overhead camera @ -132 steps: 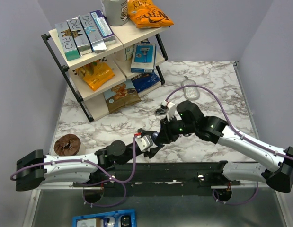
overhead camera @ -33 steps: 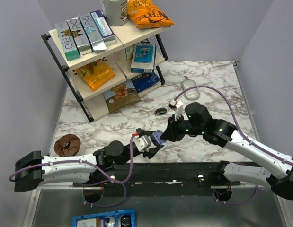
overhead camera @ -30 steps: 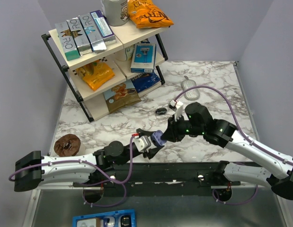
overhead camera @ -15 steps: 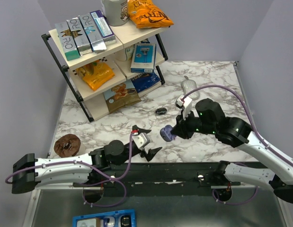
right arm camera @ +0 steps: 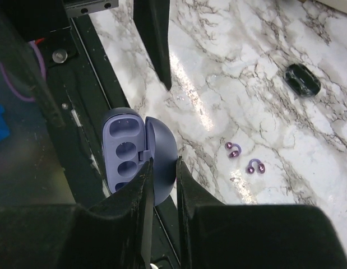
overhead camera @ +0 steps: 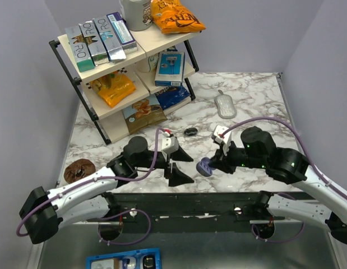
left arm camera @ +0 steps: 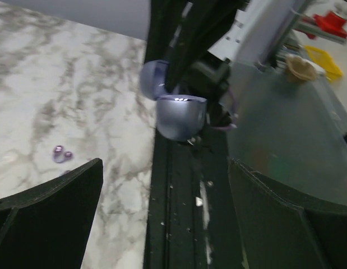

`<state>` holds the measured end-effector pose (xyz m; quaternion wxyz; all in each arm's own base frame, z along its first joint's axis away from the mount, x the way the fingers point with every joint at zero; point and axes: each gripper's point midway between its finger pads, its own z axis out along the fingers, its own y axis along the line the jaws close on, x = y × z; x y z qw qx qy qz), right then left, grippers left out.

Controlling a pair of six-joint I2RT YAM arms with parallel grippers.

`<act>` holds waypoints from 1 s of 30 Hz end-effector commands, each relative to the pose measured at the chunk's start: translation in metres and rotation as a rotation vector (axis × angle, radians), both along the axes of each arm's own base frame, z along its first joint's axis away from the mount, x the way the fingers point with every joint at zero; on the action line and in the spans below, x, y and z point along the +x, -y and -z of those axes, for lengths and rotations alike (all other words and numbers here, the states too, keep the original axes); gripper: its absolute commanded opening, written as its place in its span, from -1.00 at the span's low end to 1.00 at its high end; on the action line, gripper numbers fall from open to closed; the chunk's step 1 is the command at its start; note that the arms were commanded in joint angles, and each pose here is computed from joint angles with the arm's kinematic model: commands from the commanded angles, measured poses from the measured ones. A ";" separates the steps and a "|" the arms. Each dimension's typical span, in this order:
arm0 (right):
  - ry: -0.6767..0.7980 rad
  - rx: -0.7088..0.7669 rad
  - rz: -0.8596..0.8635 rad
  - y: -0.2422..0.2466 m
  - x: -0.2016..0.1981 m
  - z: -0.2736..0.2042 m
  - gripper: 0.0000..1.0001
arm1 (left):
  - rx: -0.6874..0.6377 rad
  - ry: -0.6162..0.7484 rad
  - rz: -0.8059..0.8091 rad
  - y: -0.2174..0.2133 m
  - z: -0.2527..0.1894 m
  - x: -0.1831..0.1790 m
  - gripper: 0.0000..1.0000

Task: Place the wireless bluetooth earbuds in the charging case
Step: Adjust the charging case.

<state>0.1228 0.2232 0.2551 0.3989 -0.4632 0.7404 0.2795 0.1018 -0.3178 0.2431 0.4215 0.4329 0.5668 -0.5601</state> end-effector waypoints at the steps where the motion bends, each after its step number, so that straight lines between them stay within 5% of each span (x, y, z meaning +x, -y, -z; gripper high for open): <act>1: 0.012 -0.038 -0.040 -0.003 -0.001 0.013 -0.99 | 0.008 -0.072 0.357 -0.001 -0.007 -0.047 0.97; 10: 0.028 -0.058 -0.032 -0.007 0.004 0.014 -0.99 | 0.003 -0.105 0.397 0.015 -0.005 -0.039 0.96; 20: 0.026 -0.041 -0.022 -0.017 0.010 0.017 -0.99 | 0.001 -0.092 0.226 0.023 0.006 -0.014 0.47; 30: 0.020 -0.038 -0.033 -0.022 0.009 0.017 -0.99 | 0.012 -0.081 0.146 0.025 0.011 -0.002 0.41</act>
